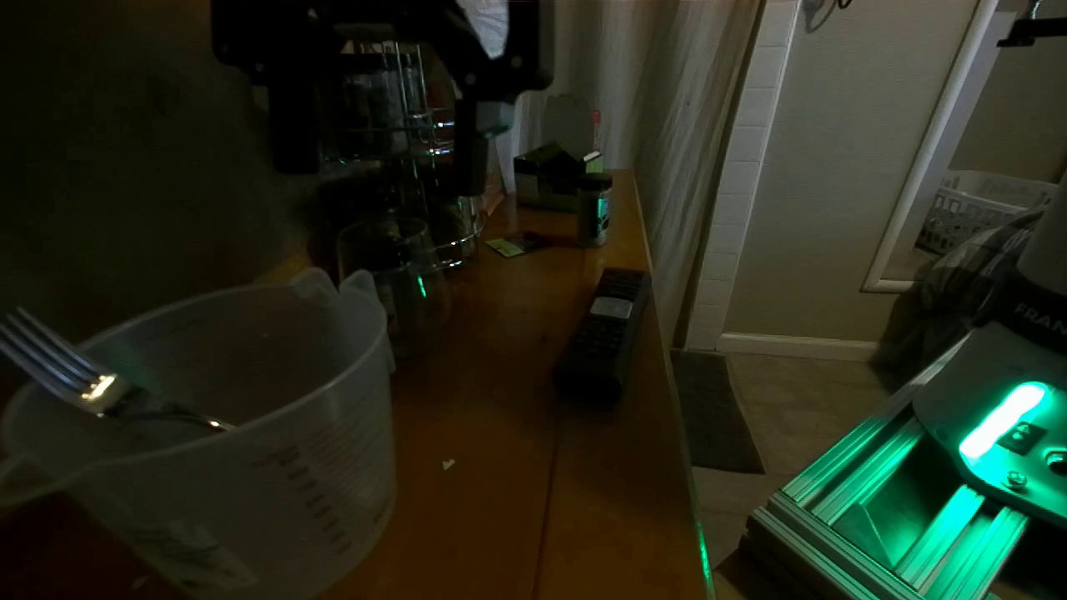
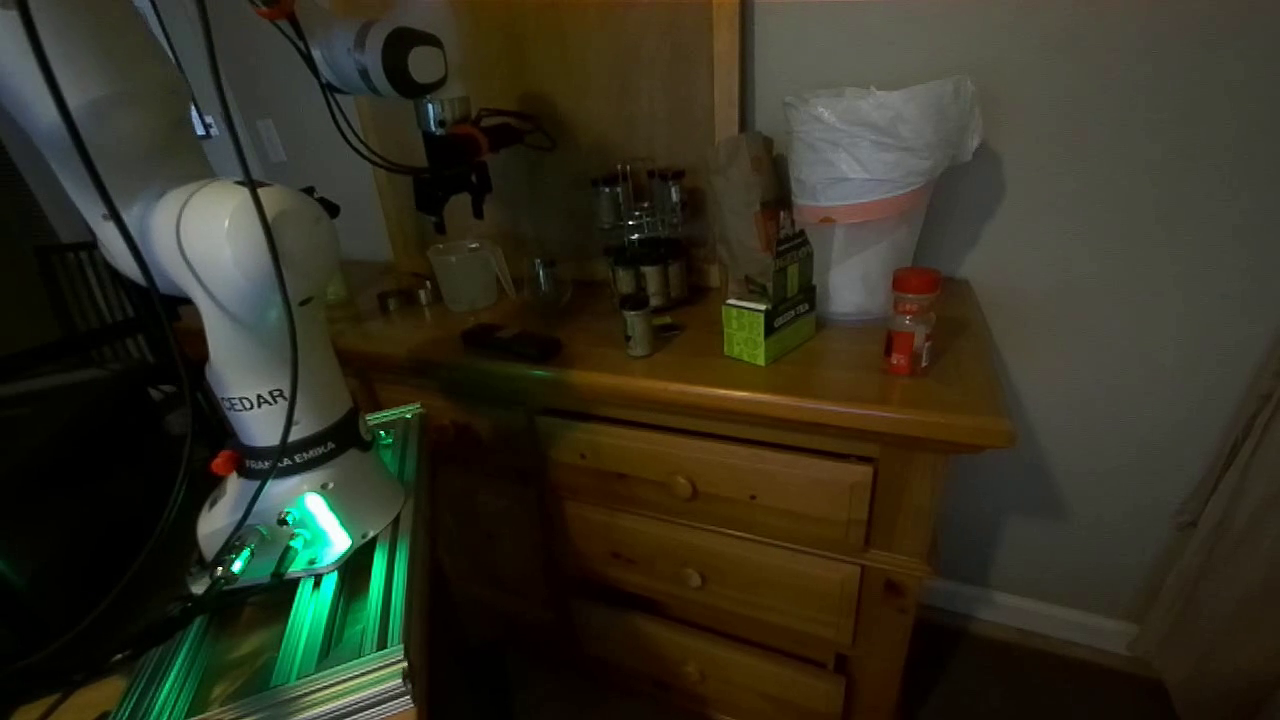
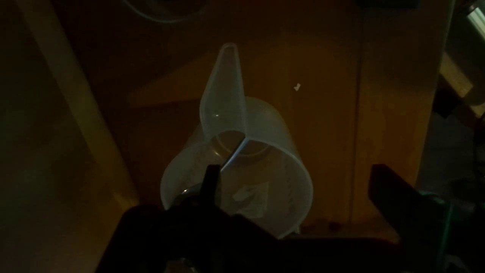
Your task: Pour out the fork from the jar
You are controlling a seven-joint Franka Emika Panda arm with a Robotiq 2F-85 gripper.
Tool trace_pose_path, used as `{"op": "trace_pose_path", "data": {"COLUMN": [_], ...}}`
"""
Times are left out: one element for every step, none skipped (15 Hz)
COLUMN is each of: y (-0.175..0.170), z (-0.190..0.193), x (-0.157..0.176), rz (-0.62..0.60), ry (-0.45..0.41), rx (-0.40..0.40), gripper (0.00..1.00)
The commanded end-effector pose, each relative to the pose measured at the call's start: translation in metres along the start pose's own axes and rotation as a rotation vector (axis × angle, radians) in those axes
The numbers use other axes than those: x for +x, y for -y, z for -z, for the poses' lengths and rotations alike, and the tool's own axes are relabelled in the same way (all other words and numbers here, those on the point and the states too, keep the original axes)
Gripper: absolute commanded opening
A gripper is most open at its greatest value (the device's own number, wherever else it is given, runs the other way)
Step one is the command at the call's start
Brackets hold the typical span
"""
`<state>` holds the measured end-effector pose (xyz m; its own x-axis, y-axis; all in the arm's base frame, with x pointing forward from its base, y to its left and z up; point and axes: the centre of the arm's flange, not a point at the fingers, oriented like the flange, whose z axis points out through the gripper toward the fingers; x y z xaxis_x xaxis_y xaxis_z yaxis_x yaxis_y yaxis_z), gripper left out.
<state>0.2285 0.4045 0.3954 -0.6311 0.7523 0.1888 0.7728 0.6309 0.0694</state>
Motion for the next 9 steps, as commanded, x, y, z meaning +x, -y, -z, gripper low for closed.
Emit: {"op": "trace_pose_path", "data": {"y": [-0.031, -0.035, -0.037, -0.039, -0.041, -0.044, -0.045, -0.046, -0.048], "z": [-0.013, -0.017, -0.021, -0.025, -0.029, -0.033, -0.036, -0.039, -0.042], "x": [0.001, 0.001, 0.001, 0.002, 0.002, 0.003, 0.004, 0.005, 0.005], "rz": [0.041, 0.052, 0.062, 0.075, 0.087, 0.1, 0.11, 0.12, 0.13], "ry": [0.014, 0.014, 0.015, 0.018, 0.027, 0.037, 0.042, 0.054, 0.07], "rx": [-0.016, -0.006, 0.003, 0.014, 0.021, 0.025, 0.031, 0.031, 0.031], "gripper": [1.0, 1.0, 1.0, 1.0, 1.0, 0.98, 0.96, 0.96, 0.91]}}
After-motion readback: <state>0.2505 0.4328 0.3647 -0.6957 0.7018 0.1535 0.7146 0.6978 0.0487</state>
